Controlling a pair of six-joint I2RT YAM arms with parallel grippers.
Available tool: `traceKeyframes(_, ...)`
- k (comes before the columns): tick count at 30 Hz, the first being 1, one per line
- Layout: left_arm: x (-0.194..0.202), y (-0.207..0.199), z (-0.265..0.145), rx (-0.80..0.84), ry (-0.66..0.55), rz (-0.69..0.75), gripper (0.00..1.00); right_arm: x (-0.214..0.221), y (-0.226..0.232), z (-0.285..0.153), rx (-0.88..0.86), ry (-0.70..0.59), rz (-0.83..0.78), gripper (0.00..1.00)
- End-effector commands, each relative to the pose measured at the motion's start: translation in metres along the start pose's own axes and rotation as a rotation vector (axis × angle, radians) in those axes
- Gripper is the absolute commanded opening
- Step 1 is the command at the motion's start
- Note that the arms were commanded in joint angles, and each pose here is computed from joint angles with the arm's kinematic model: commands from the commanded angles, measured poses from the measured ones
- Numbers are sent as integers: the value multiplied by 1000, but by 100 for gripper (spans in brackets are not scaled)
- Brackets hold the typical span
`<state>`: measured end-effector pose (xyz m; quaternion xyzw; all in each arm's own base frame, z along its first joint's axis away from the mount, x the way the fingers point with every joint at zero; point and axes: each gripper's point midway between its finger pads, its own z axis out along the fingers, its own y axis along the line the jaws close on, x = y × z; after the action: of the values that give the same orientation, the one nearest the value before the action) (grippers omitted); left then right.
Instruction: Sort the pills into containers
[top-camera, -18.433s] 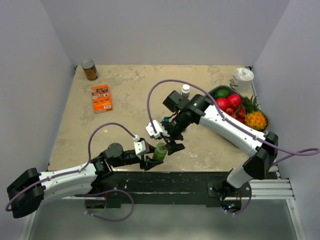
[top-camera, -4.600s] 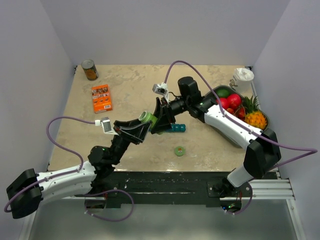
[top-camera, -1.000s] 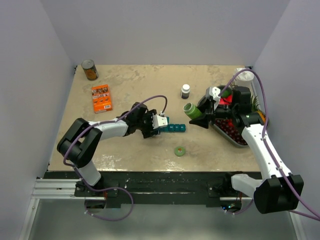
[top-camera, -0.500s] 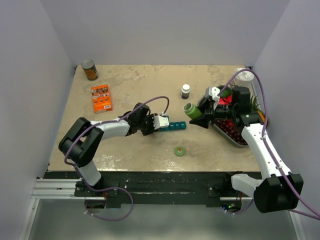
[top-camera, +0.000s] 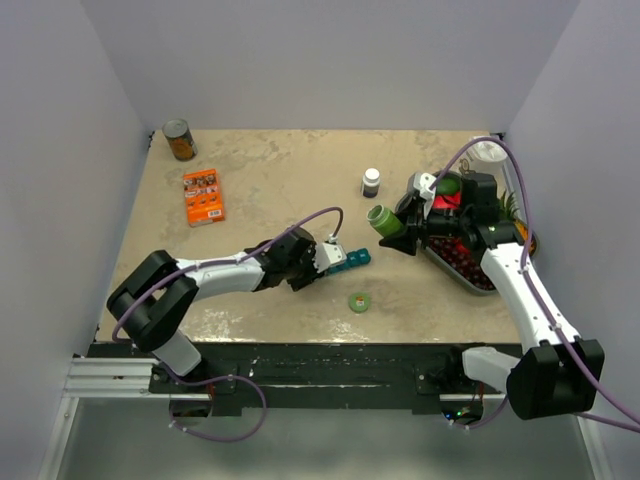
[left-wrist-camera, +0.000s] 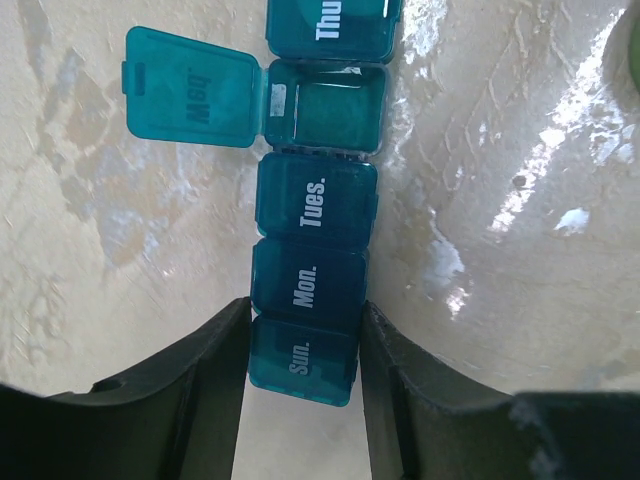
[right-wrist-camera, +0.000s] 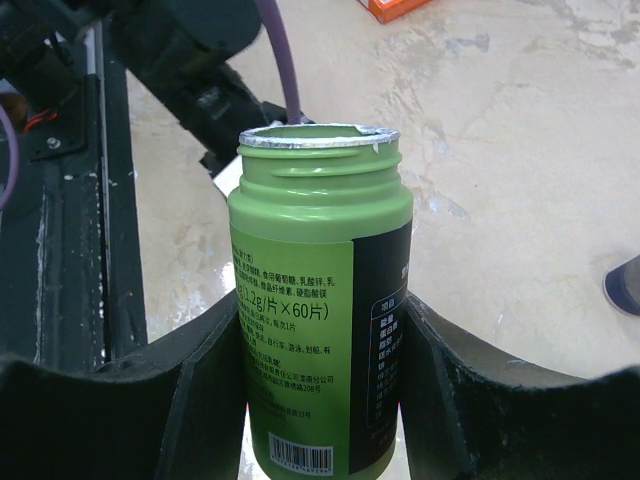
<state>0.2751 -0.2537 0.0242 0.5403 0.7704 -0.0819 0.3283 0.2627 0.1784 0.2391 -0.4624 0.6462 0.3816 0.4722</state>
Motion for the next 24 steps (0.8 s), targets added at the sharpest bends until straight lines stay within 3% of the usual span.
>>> traceKeyframes(1,25,1,-14,-118,104,-185,25,-2,-13,0,32,15,-39,0)
traceKeyframes(9,37,4,-29,-170,132,-226,30,18,-16,9,19,71,-16,0)
traceKeyframes(10,35,1,-32,-161,117,-222,41,21,-13,13,3,82,-28,0)
traceKeyframes(12,31,-1,-35,-157,95,-214,50,28,-14,18,2,109,-33,0)
traceKeyframes(14,27,-2,-40,-150,64,-215,64,35,-11,24,-14,140,-52,0)
traceKeyframes(17,15,-2,-49,-146,3,-225,80,45,-9,33,-37,179,-55,0)
traceKeyframes(19,2,-1,-59,-140,-58,-236,85,55,-7,41,-54,223,-81,0)
traceKeyframes(23,-35,6,-98,-158,-251,-267,87,77,7,55,-116,357,-161,0)
traceKeyframes(24,-47,10,-121,-186,-352,-271,88,76,9,58,-130,374,-184,0)
